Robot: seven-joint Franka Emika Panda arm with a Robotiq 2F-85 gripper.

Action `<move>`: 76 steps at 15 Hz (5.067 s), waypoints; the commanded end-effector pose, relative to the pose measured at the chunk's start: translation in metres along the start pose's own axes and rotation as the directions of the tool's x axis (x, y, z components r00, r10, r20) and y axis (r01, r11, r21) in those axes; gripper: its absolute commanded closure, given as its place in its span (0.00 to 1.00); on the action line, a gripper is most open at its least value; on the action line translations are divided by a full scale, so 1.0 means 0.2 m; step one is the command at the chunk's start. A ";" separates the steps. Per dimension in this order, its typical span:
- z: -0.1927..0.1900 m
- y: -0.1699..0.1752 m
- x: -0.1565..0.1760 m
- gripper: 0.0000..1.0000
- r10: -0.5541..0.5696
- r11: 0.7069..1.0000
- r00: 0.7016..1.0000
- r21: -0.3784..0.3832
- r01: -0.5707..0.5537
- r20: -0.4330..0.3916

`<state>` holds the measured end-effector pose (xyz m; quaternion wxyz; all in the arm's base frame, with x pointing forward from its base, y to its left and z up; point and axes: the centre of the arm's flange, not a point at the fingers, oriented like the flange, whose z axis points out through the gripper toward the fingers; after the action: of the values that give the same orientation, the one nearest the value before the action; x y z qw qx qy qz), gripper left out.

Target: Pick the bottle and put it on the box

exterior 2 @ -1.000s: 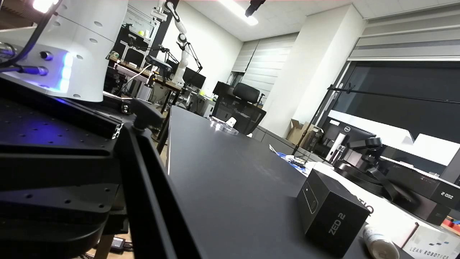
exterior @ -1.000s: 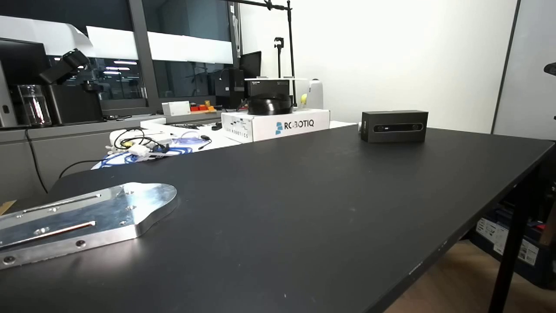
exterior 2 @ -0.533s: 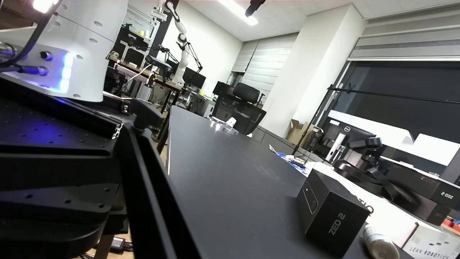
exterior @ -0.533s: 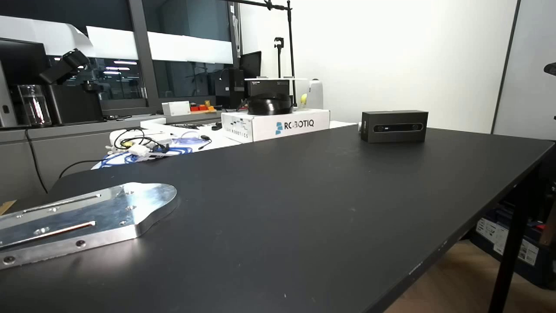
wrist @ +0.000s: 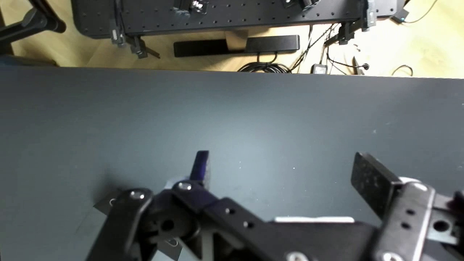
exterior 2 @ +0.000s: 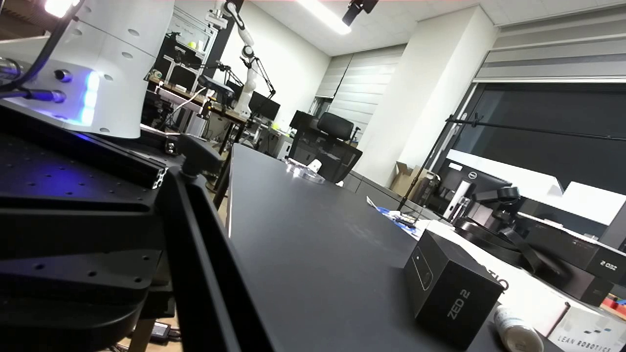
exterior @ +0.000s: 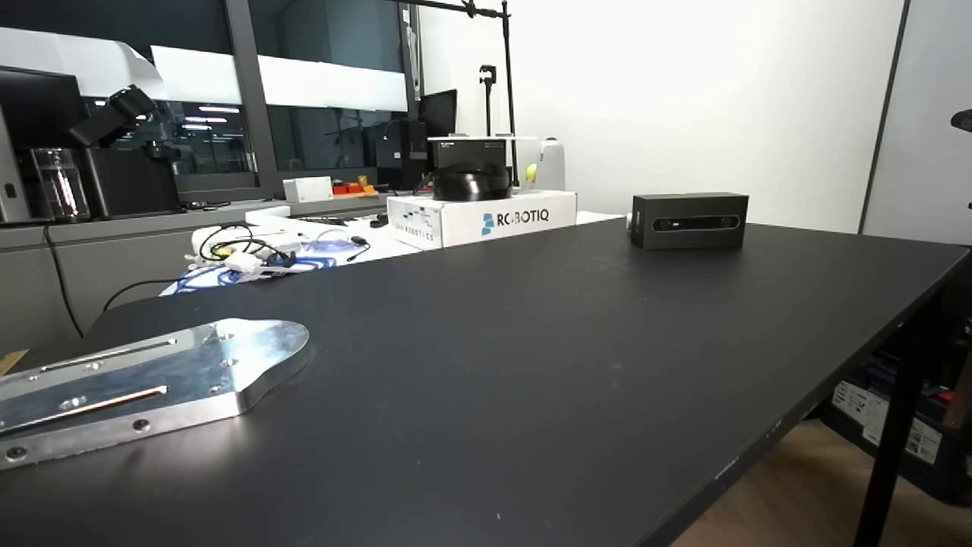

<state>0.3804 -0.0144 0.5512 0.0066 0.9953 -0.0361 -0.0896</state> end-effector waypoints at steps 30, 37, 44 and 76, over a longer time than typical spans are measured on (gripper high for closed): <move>-0.33 1.20 0.77 0.00 -0.491 0.864 0.871 -0.117 0.490 0.020; -0.35 1.64 0.93 0.00 -0.386 0.894 0.918 -0.282 0.349 -0.087; -0.27 2.03 1.07 0.00 -0.244 0.904 0.960 -0.391 0.173 -0.139; 0.70 1.71 1.86 0.00 -0.442 0.881 0.894 -0.222 0.419 -0.067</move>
<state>0.6796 -0.3852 0.3574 0.1021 0.9786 0.1784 -0.0103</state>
